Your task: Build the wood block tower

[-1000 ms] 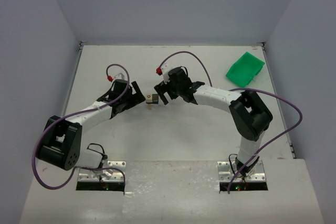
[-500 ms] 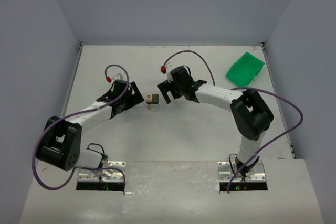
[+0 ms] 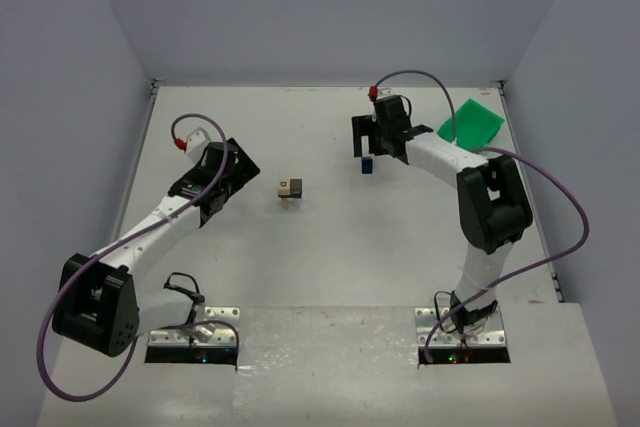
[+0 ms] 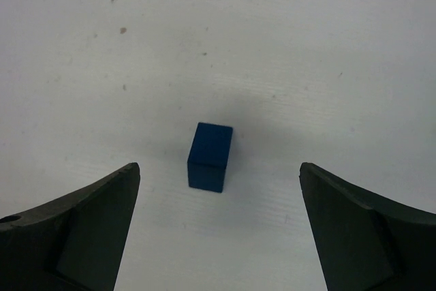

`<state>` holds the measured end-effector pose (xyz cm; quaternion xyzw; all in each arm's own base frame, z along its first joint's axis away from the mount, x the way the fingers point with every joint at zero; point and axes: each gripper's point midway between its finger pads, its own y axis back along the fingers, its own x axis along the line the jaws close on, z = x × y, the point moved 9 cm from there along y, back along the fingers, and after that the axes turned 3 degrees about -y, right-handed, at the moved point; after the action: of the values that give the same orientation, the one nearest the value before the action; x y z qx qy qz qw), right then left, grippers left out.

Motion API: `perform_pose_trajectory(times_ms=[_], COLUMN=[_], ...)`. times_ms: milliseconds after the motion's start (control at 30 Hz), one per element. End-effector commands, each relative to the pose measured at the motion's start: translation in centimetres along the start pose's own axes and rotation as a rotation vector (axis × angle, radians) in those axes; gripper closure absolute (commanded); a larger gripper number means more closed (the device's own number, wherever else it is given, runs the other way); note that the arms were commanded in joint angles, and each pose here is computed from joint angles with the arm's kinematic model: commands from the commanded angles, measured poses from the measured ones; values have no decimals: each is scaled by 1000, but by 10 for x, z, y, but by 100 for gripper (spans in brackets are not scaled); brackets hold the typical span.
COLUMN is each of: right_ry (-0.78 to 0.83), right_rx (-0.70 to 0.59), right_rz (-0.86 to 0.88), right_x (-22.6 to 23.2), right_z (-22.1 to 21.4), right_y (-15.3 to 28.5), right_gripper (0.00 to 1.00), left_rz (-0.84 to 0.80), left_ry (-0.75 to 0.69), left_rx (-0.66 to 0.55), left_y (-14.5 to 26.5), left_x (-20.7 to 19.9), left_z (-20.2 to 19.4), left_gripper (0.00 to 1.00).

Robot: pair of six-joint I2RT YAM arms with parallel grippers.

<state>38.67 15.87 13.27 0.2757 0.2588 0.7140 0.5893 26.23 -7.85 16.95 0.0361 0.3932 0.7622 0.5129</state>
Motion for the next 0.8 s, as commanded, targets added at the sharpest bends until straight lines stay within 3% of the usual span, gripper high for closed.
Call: perform_pose_trajectory(times_ms=[0, 333, 467, 600, 767], right_ry=[-64, -94, -100, -96, -94], right_rx=[-5, 88, 108, 110, 118], right_rz=[-43, -48, -56, -60, -51], right_x=[-5, -2, -3, -4, -4], right_z=[13, -1, -8, -12, -14], right_y=[-21, -49, -51, -49, -48], right_gripper=[1, 3, 21, 53, 57], left_rz=[-9, -2, -18, -26, -31], left_ry=[92, 86, 82, 82, 80], left_rx=[-145, -160, -152, -149, -148], left_y=[19, 21, 19, 19, 20], left_x=[-9, -3, -4, -4, -4], left_z=[30, 28, 26, 25, 25], left_gripper=[0, 0, 0, 0, 0])
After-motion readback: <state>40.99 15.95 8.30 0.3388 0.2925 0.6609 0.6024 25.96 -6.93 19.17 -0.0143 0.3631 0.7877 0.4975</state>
